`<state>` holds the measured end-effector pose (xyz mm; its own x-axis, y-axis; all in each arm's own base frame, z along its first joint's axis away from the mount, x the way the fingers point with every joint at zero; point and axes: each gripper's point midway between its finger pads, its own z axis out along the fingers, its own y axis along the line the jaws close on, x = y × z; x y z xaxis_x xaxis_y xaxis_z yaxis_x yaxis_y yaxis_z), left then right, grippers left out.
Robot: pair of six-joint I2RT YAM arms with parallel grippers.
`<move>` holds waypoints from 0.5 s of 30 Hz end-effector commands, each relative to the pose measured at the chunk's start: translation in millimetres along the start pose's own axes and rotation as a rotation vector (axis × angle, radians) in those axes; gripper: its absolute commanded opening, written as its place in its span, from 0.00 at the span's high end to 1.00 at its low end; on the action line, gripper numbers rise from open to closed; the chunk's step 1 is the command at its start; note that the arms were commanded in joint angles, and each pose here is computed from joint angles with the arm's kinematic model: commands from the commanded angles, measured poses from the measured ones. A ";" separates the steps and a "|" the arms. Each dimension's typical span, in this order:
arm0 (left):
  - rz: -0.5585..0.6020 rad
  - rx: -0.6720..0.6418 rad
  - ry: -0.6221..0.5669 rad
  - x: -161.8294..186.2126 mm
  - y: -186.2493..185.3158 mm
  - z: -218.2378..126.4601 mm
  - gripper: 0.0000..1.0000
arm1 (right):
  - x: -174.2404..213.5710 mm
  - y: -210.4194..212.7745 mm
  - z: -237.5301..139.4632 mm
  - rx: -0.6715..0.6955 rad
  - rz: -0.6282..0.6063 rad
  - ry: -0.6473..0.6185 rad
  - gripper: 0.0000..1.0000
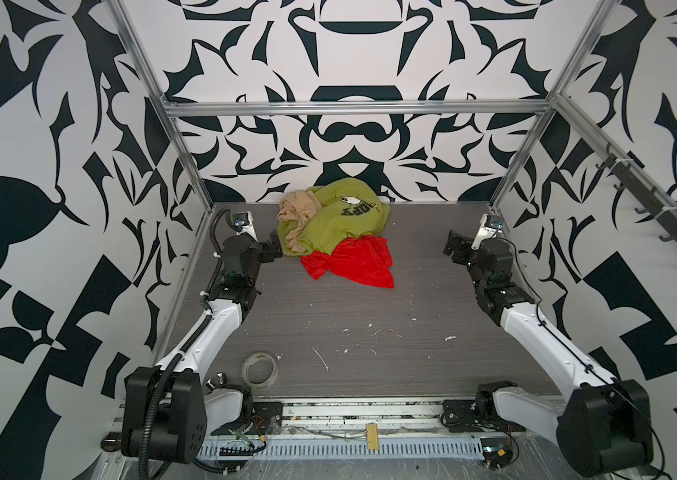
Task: Pick out a specific cloth from the pile
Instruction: 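Move both grippers forward toward the red cloth under the green shirt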
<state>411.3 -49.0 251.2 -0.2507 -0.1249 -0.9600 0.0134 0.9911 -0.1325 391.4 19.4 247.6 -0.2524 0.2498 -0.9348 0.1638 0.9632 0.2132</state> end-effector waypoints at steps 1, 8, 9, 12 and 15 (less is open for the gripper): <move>-0.025 0.038 0.147 12.3 -15.5 3.5 0.01 | 18.7 16.6 3.7 -0.010 0.062 0.113 0.03; -0.066 0.089 0.294 43.7 -28.9 10.5 0.01 | 69.0 86.7 9.1 -0.175 0.066 0.281 0.03; -0.087 0.094 0.313 48.0 -30.4 11.5 0.00 | 75.2 93.5 11.2 -0.184 0.055 0.295 0.03; -0.107 0.103 0.400 61.4 -34.8 16.7 0.00 | 93.2 112.3 19.8 -0.222 0.026 0.350 0.03; -0.135 0.133 0.470 74.0 -43.4 21.0 0.01 | 103.4 130.8 27.2 -0.274 -0.005 0.390 0.03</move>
<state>418.6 -88.6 193.0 -0.5857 -0.1609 -0.7944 0.0617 0.9684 -0.2415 399.8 150.4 147.4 -0.6260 0.2066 -0.7520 -0.0228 0.9590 0.2824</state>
